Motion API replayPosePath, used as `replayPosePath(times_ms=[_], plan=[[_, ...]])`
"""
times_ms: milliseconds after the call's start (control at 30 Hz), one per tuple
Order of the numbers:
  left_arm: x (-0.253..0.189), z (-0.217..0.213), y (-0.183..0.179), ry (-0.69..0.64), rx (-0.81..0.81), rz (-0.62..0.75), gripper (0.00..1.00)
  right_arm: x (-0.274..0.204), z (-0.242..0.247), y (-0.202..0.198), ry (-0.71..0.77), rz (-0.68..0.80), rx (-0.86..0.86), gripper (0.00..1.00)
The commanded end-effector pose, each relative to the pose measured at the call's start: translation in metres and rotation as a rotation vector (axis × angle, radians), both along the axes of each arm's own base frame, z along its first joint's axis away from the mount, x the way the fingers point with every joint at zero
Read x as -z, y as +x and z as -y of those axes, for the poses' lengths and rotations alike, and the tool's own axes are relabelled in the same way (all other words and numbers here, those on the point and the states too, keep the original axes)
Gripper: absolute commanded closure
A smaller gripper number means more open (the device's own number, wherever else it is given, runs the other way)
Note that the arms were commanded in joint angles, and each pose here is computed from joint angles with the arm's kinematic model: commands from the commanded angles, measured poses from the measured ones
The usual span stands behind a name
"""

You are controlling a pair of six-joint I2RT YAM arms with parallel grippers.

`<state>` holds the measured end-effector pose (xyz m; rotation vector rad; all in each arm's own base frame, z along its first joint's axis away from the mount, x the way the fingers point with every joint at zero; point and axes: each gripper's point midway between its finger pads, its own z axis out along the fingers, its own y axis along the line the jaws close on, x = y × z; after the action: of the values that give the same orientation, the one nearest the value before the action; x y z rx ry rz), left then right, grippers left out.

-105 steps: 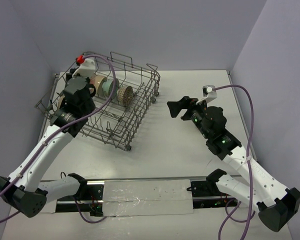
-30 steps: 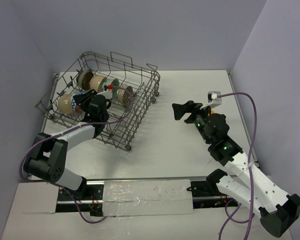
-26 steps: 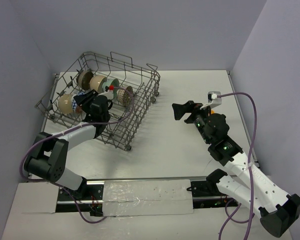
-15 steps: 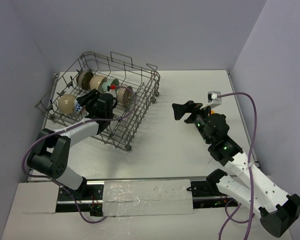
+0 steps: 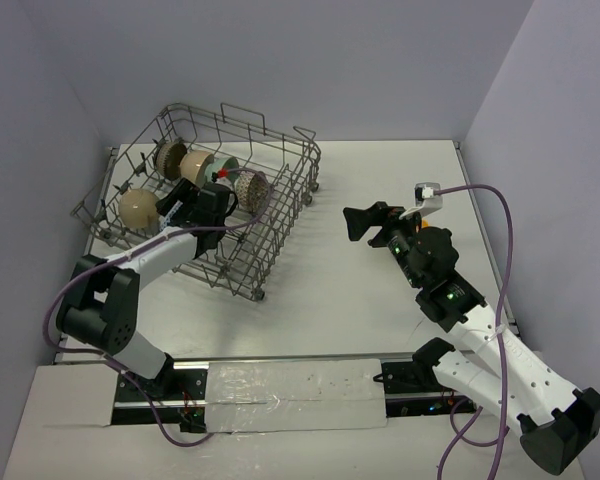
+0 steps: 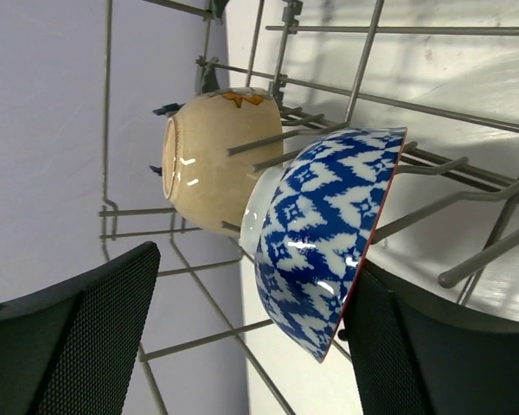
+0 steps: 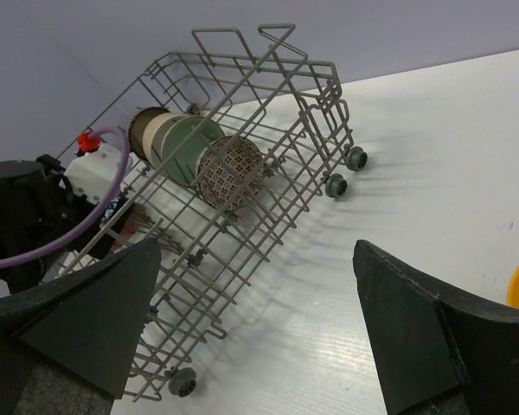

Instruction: Load the bowls into the dish rack

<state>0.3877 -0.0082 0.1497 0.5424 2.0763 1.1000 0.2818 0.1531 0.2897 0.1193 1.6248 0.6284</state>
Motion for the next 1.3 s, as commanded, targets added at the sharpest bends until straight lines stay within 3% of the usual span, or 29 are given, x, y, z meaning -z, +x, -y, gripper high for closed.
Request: replayPosePath(times_ms=[0, 267, 633, 767, 800, 933, 1100, 1267], plan=[[-0.009, 0.037, 0.016, -0.278, 0.069, 0.105, 0.13, -0.011, -0.004, 0.0, 0.02, 0.037, -0.018, 0.0], [-0.038, 0.053, 0.018, -0.442, 0.105, 0.169, 0.1, -0.012, -0.011, 0.0, 0.008, 0.032, -0.051, 0.0], [-0.095, 0.025, 0.003, -0.576, 0.014, 0.342, 0.03, -0.008, -0.01, 0.01, -0.033, -0.016, -0.02, 0.0], [-0.123, 0.016, -0.004, -0.706, -0.019, 0.456, 0.01, 0.004, 0.015, 0.02, -0.068, -0.092, 0.135, 0.0], [-0.133, 0.016, -0.006, -0.793, -0.028, 0.503, 0.01, 0.003, 0.024, 0.026, -0.06, -0.117, 0.188, 0.0], [-0.154, 0.028, -0.012, -0.988, 0.023, 0.564, 0.01, 0.043, 0.078, 0.037, -0.094, -0.321, 0.407, 0.04], [-0.169, 0.058, -0.026, -1.177, 0.168, 0.554, 0.01, 0.094, 0.136, 0.043, -0.098, -0.524, 0.608, 0.09], [-0.164, 0.076, -0.037, -1.265, 0.257, 0.513, 0.01, 0.136, 0.175, 0.039, -0.075, -0.677, 0.739, 0.14]])
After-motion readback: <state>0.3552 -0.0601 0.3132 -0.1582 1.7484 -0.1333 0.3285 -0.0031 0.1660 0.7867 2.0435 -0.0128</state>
